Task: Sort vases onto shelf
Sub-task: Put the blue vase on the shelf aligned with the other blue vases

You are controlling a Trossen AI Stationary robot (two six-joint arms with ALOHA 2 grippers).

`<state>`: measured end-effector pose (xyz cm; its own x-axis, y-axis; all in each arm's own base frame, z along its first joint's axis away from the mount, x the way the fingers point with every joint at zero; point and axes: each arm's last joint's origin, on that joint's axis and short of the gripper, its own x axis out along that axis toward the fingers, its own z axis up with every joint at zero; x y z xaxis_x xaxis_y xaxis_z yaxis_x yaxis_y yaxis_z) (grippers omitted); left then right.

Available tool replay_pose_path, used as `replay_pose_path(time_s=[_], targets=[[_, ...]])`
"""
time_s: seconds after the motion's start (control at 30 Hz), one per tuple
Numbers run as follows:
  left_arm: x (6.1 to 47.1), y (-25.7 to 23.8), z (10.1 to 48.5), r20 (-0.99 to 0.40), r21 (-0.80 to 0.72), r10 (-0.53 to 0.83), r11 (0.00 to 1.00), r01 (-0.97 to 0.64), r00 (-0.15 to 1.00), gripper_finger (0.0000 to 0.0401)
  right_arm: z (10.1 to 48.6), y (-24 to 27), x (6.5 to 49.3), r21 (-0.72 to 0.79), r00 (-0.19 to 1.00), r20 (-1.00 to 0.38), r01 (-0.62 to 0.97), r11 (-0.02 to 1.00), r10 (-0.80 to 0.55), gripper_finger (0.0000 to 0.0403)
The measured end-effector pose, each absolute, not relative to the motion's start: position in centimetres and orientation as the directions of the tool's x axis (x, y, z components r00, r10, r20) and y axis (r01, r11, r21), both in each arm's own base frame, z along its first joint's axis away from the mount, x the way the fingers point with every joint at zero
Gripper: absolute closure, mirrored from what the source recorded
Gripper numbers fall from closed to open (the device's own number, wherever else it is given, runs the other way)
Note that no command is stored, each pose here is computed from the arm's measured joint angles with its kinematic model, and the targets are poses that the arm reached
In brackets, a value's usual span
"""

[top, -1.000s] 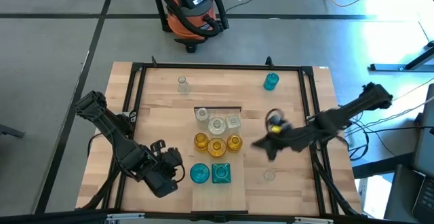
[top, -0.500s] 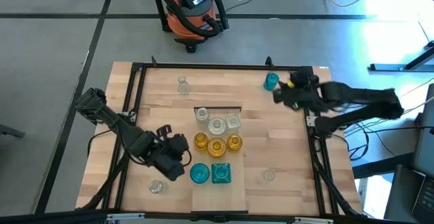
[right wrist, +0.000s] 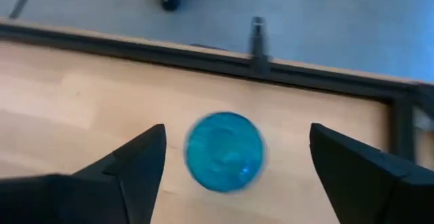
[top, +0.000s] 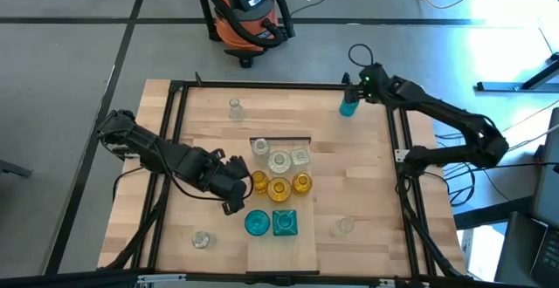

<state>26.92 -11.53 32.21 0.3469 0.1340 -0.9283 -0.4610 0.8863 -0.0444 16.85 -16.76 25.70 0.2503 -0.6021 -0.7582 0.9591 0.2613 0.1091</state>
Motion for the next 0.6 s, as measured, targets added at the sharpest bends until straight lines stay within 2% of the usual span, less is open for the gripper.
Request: replay_pose_path(time_s=[0.13, 0.37, 0.47, 0.6], targets=[[26.6, -11.9, 32.2, -0.928, -0.049, 0.142, 0.870, -0.490, 0.345, 0.0307, 24.7, -18.1, 17.9, 0.126, 0.292, -0.758, 0.943, 0.309, -0.582, 0.0098], [26.0, -12.9, 32.1, -0.932, -0.076, 0.135, 0.834, -0.547, 0.337, 0.0307, 22.1, -19.0, 18.8, 0.077, 0.214, -0.820, 0.960, 0.270, -0.531, 0.0139], [25.8, -13.3, 32.1, -0.930, -0.086, 0.138, 0.821, -0.565, 0.342, 0.0307, 21.4, -19.3, 19.0, 0.043, 0.174, -0.827, 0.968, 0.248, -0.535, 0.0171], [25.5, -13.9, 32.2, -0.926, -0.095, 0.142, 0.810, -0.578, 0.350, 0.0307, 20.8, -19.5, 19.2, 0.033, 0.162, -0.840, 0.968, 0.249, -0.518, 0.0237]])
